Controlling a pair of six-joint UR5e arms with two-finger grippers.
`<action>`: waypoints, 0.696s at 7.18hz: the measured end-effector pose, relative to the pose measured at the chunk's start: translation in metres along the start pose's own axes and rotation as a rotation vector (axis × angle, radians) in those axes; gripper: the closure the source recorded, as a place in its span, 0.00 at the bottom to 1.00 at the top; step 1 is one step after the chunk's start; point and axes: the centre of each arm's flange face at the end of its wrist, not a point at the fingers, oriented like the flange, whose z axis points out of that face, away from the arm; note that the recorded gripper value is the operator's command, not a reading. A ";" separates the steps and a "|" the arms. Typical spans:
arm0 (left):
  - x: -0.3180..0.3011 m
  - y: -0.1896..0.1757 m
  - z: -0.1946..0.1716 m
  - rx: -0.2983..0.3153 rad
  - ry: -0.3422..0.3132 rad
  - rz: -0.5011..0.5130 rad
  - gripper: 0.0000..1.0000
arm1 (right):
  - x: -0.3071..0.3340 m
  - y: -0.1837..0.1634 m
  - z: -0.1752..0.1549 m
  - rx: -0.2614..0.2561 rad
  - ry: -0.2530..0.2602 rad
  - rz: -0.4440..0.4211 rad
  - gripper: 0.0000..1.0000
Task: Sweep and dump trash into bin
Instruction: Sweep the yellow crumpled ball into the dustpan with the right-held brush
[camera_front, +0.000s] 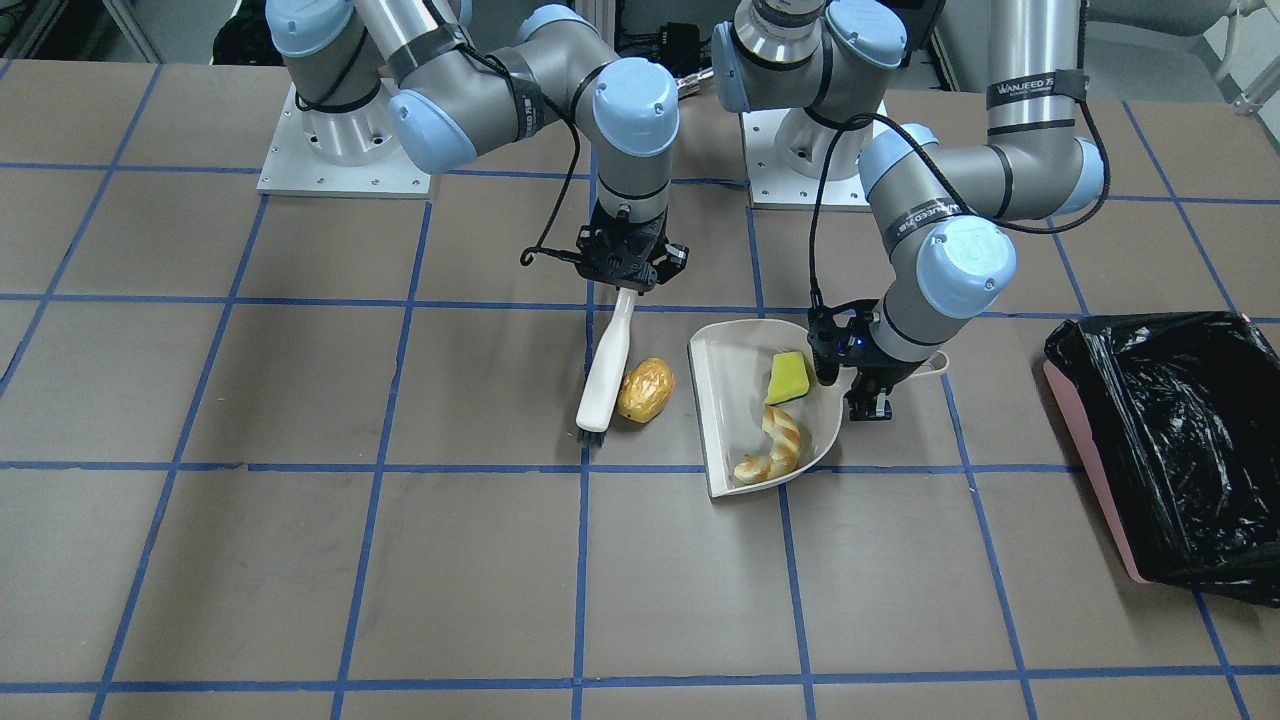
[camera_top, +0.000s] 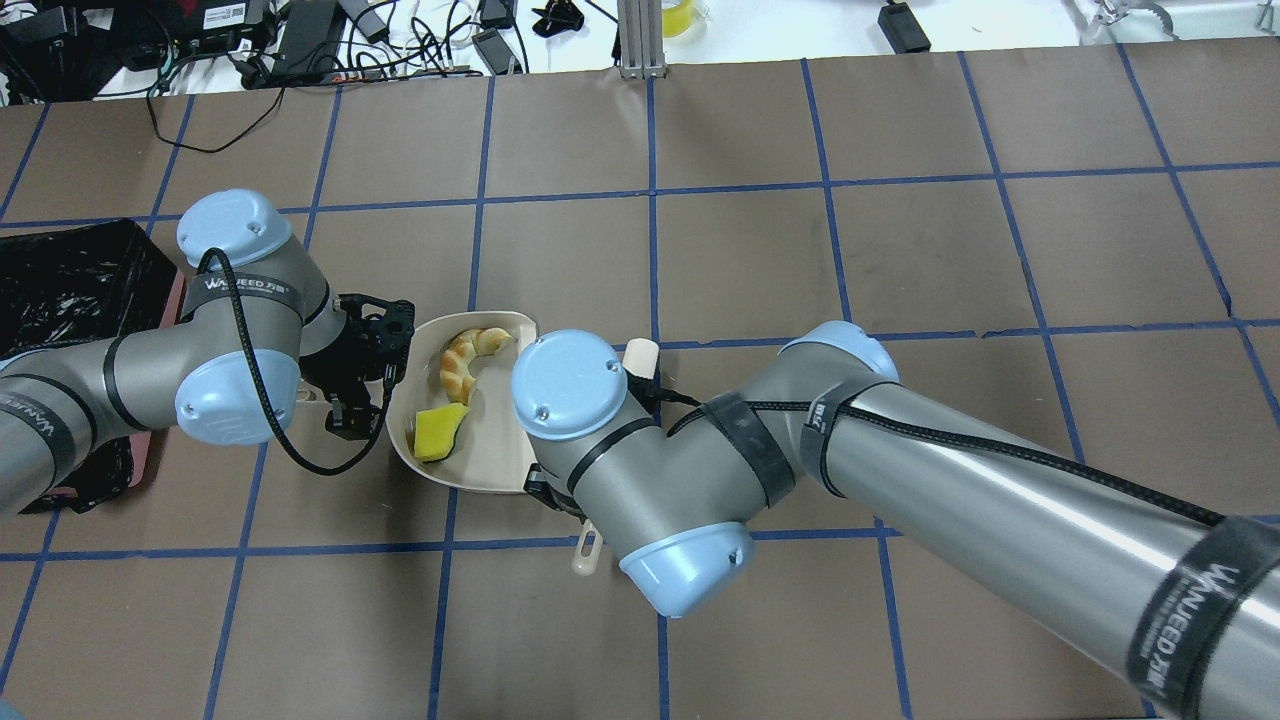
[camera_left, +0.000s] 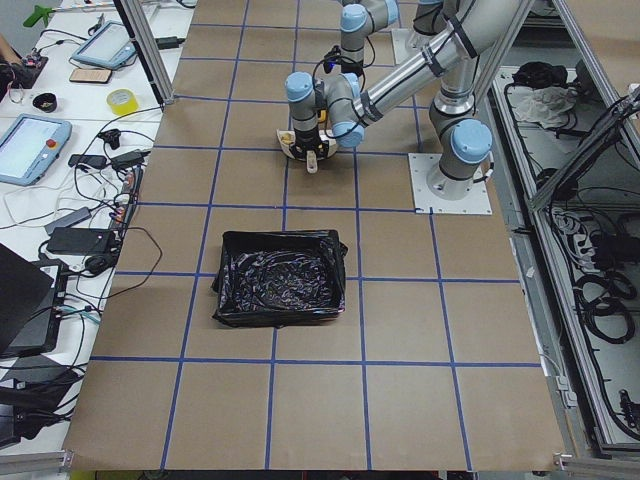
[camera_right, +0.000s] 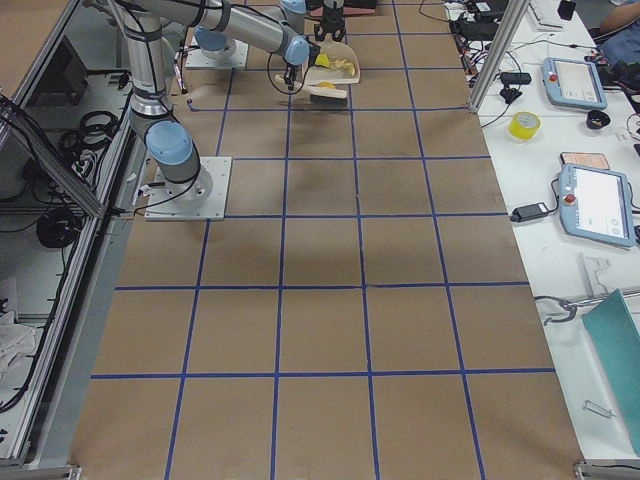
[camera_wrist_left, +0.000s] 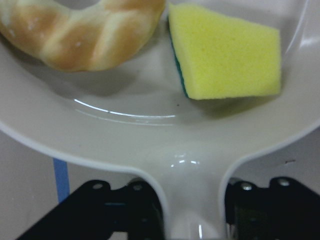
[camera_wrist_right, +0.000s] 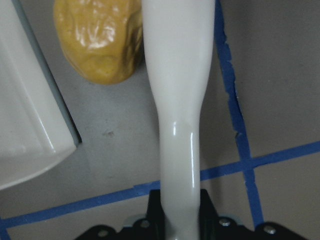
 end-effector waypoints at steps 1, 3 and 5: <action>0.000 0.000 0.000 0.000 0.000 -0.002 1.00 | -0.009 -0.002 0.005 0.014 -0.016 0.002 1.00; 0.000 0.000 -0.001 0.000 -0.002 -0.006 1.00 | -0.041 -0.004 -0.002 0.038 -0.054 -0.022 1.00; 0.000 0.000 -0.001 0.000 -0.003 -0.005 1.00 | -0.088 0.003 0.004 0.050 -0.074 -0.030 1.00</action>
